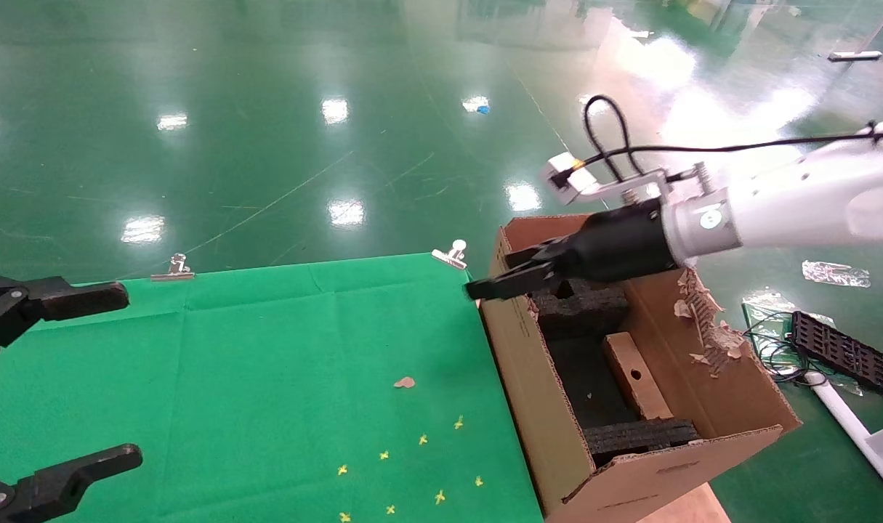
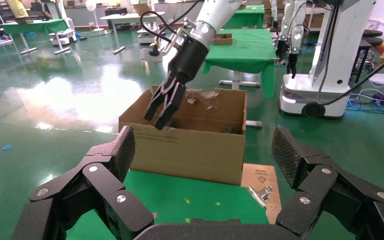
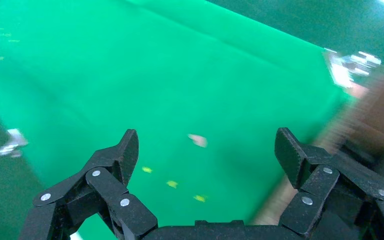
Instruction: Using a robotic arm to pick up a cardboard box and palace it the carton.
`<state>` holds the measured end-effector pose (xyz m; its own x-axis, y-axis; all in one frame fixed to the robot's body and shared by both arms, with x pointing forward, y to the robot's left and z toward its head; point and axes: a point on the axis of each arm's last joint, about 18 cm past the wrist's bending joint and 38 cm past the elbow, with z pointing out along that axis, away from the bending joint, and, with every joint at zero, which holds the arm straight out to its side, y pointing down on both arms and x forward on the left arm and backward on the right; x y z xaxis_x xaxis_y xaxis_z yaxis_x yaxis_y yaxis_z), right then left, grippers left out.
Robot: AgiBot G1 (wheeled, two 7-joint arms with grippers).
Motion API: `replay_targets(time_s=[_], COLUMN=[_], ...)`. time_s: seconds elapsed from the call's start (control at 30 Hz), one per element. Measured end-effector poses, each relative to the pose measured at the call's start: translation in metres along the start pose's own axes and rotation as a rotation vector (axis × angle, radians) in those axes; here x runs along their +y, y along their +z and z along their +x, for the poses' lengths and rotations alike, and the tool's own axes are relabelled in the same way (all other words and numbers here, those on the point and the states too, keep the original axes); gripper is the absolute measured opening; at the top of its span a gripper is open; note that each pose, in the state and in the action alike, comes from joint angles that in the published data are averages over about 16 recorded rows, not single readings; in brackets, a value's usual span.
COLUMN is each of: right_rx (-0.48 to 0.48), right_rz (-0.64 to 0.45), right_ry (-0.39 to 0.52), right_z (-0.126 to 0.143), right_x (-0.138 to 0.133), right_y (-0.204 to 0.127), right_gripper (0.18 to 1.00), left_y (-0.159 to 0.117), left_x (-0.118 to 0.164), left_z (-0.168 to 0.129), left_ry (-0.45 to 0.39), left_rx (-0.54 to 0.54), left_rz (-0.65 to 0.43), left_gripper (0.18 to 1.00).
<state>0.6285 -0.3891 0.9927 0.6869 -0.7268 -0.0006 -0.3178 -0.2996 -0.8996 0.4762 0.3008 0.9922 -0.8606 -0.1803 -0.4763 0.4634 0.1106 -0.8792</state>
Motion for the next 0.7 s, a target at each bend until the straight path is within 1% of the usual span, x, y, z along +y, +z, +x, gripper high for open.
replay_targets(time_s=[0.17, 0.33, 0.5, 0.7], right_rx=[-0.120, -0.222, -0.307, -0.385], right_rz=[0.061, 0.130, 0.206, 0.301], right_ry=[-0.053, -0.111, -0.176, -0.263], right_z=[-0.025, -0.050, -0.073, -0.098], right_x=[0.003, 0.005, 0.007, 0.008], right_y=[0.016, 0.024, 0.024, 0.016], right_gripper=[1.000, 1.000, 1.000, 1.000], left_y=[0.000, 0.000, 0.000, 0.000], left_x=[0.000, 0.000, 0.000, 0.000], left_z=[0.000, 0.000, 0.000, 0.000], left_ry=[0.000, 0.000, 0.000, 0.000], left_rx=[0.000, 0.000, 0.000, 0.000], left_rz=[0.000, 0.000, 0.000, 0.000], left_gripper=[1.001, 1.001, 1.001, 1.001])
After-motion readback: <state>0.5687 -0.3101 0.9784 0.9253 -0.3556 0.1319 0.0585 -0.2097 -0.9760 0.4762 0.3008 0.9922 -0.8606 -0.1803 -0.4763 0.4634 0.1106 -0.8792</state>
